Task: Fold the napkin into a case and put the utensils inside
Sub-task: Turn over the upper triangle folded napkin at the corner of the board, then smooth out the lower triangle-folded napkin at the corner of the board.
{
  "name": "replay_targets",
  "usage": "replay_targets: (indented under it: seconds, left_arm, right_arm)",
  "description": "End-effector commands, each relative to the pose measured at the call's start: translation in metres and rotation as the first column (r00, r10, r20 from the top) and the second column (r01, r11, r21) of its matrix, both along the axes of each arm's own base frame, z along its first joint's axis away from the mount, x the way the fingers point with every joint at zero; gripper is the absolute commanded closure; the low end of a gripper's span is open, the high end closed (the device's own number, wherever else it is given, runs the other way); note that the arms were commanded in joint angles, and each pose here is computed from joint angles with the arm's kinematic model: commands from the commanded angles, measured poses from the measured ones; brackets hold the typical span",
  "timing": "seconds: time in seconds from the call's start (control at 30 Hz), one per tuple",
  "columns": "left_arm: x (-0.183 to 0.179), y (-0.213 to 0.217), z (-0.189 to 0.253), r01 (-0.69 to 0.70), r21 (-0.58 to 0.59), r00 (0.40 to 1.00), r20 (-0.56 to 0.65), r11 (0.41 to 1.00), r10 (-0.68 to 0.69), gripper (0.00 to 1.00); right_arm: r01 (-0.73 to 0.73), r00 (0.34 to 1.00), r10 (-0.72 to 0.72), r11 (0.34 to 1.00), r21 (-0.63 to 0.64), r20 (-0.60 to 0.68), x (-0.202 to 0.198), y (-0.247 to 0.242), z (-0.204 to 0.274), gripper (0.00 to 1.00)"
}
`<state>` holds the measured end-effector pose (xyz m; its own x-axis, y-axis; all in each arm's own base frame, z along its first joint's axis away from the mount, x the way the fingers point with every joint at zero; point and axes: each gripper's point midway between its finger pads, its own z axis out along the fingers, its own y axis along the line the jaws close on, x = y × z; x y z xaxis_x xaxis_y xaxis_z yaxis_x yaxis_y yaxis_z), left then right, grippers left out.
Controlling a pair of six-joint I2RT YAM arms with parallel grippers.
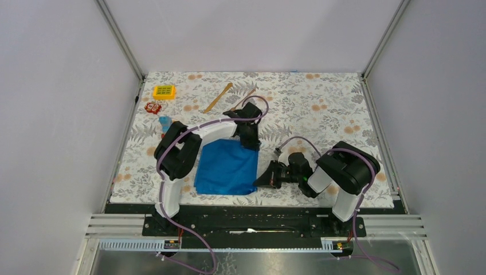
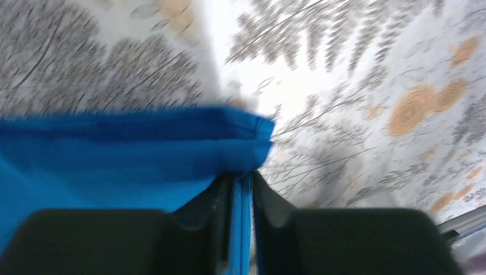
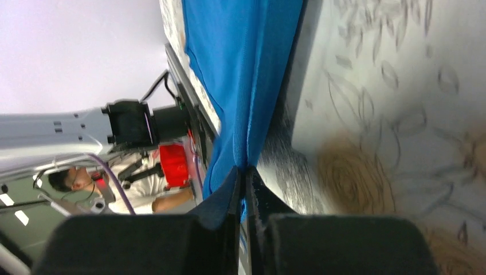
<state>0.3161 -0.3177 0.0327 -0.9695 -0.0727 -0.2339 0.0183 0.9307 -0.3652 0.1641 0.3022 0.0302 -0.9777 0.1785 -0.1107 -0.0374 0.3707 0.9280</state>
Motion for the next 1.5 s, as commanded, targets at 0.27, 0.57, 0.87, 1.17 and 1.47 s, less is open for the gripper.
replay_targets:
  seconds: [0.27, 0.57, 0.87, 1.17, 1.47]
  left_arm:
    - [0.005, -0.02, 0.11, 0.137, -0.254, 0.969, 0.234, 0.957, -0.076, 0.24]
    - [-0.13, 0.0, 0.071, 0.18, -0.201, 0.983, 0.059, 0.963, -0.171, 0.32]
    - [-0.186, -0.016, 0.03, 0.235, 0.048, 0.968, 0.077, 0.971, -0.238, 0.46]
    - [-0.186, -0.008, 0.026, 0.236, 0.205, 0.957, 0.122, 0.95, -0.264, 0.55]
    - [-0.192, -0.005, 0.008, 0.268, 0.236, 0.954, 0.073, 0.934, -0.291, 0.69]
  right_arm:
    - [-0.075, 0.996, 0.059, 0.966, -0.247, -0.073, -0.022, -0.044, -0.019, 0.52]
    - [-0.094, 0.995, 0.079, 0.95, -0.297, -0.06, 0.005, -0.053, -0.003, 0.46]
    - [-0.184, 0.981, 0.163, 0.954, -0.237, -0.104, -0.024, -0.046, -0.008, 0.54]
    - [-0.206, 0.976, 0.185, 0.953, -0.222, -0.113, -0.029, -0.034, -0.018, 0.66]
    - [-0.218, 0.974, 0.197, 0.952, -0.216, -0.114, -0.03, -0.026, -0.023, 0.77]
